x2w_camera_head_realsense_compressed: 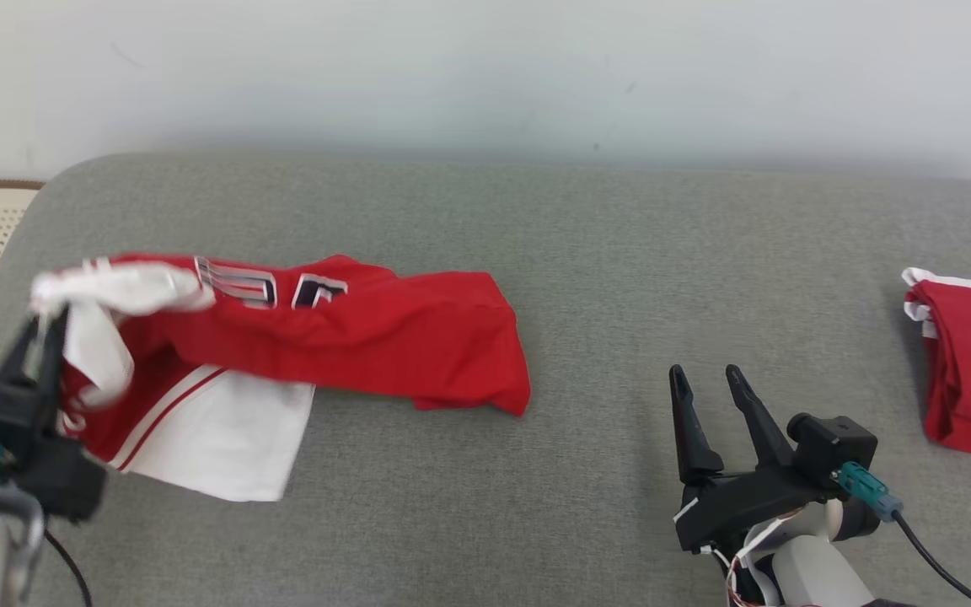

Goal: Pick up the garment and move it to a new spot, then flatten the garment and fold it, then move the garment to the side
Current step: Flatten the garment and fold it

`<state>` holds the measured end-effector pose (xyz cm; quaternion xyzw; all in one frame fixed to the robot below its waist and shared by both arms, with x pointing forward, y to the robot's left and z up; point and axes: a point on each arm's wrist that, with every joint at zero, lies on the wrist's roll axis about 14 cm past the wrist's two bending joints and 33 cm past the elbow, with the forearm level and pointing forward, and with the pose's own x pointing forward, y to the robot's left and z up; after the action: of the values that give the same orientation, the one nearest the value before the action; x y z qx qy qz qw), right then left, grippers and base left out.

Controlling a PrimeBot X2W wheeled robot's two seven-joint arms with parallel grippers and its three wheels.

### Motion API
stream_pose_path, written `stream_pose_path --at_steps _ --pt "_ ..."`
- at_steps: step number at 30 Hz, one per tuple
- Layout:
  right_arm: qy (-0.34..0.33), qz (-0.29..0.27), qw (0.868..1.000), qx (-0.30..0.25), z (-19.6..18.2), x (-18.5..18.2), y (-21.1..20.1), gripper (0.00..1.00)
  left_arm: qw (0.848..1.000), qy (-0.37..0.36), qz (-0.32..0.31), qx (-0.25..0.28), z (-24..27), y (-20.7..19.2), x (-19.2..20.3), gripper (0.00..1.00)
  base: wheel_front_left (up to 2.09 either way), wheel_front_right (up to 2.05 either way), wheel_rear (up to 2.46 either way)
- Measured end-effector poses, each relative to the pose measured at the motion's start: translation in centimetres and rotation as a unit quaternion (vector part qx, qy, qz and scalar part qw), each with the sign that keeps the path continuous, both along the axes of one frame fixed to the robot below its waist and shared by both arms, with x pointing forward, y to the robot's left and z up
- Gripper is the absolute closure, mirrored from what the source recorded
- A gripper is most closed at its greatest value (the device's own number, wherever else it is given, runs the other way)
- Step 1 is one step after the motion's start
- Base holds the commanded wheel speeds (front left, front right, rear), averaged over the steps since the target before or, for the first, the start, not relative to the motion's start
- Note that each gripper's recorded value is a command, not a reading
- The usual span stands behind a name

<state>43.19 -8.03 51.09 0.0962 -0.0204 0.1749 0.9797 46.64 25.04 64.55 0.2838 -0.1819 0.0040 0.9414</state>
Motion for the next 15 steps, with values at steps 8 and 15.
stream_pose_path --at_steps 8,15 --pt "0.001 0.033 0.999 -0.005 -0.3 0.9 2.3 0.00 0.987 0.132 0.026 -0.087 -11.0 -0.2 -2.9 0.00 0.00 0.00 0.00" --pt "0.000 0.063 0.998 -0.016 -0.4 1.8 4.1 0.00 0.968 0.190 0.046 -0.160 -16.3 -2.0 -5.0 0.00 0.00 0.00 0.00"
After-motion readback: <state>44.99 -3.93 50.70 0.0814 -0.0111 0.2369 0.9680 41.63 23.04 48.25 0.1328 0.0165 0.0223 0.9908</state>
